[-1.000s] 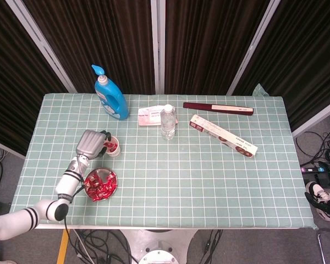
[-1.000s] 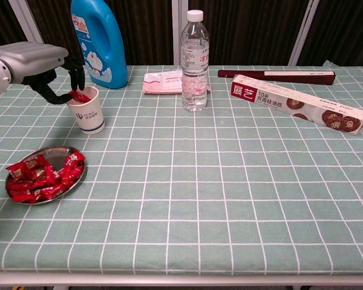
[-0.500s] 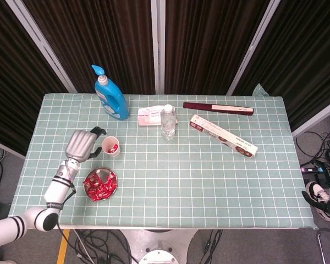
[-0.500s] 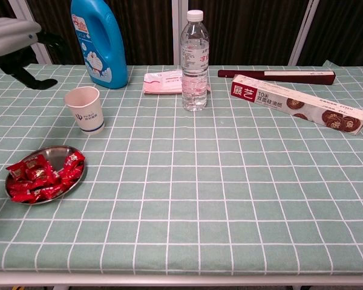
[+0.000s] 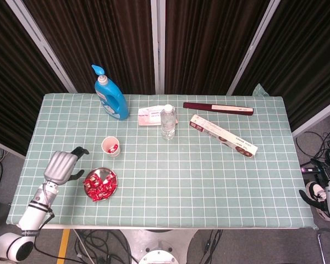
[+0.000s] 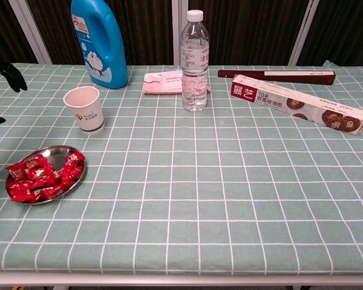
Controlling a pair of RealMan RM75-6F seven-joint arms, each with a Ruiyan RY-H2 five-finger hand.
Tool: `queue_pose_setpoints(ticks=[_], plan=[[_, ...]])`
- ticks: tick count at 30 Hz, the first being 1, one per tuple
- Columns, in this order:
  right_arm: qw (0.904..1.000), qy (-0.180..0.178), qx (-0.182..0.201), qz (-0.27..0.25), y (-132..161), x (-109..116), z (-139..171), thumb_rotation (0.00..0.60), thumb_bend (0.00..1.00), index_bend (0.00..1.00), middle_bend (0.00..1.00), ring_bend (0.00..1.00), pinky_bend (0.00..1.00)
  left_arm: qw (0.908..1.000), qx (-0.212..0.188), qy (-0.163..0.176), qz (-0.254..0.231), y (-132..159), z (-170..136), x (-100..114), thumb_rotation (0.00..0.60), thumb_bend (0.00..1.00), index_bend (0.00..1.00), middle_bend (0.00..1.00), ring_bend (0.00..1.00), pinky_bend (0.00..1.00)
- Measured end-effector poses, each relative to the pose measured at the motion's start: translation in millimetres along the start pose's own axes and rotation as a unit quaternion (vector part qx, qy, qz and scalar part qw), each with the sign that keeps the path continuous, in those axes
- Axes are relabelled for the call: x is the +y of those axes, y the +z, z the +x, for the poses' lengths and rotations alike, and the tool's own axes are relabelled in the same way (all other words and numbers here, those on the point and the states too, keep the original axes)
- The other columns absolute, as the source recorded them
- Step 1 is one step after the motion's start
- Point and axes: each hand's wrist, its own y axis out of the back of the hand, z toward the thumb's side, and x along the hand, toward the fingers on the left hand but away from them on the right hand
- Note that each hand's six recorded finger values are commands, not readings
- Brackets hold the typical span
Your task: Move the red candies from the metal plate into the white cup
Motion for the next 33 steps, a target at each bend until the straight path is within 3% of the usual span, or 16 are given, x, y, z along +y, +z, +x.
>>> queue_pose_setpoints(ticks=[12,24,33], plan=[[1.0,0.001,0.002,-0.001,1,0,0,0.6,0.13,0.14,0.2,0.1,0.42,0.9959,-0.045,-0.064,0.046,33,-13,-47,0.6,0.2,0.38,0.43,0.89,1.0],[1.0,0.002,0.003,0.001,3,0,0,0.6,0.13,0.14,0.2,0.1,0.43,0.9903,-0.101,-0.077,0.055,64,-13,-62,0.6,0.21,0.39,0.43,0.89,1.0],[1.0,0.003,0.001,0.003,3,0,-1,0.6,0.13,0.14,0.2,0.1,0.43,0.9833,-0.13,-0.1,0.079,72,0,-74,0.6,0.24,0.45,0.48,0.89,1.0]])
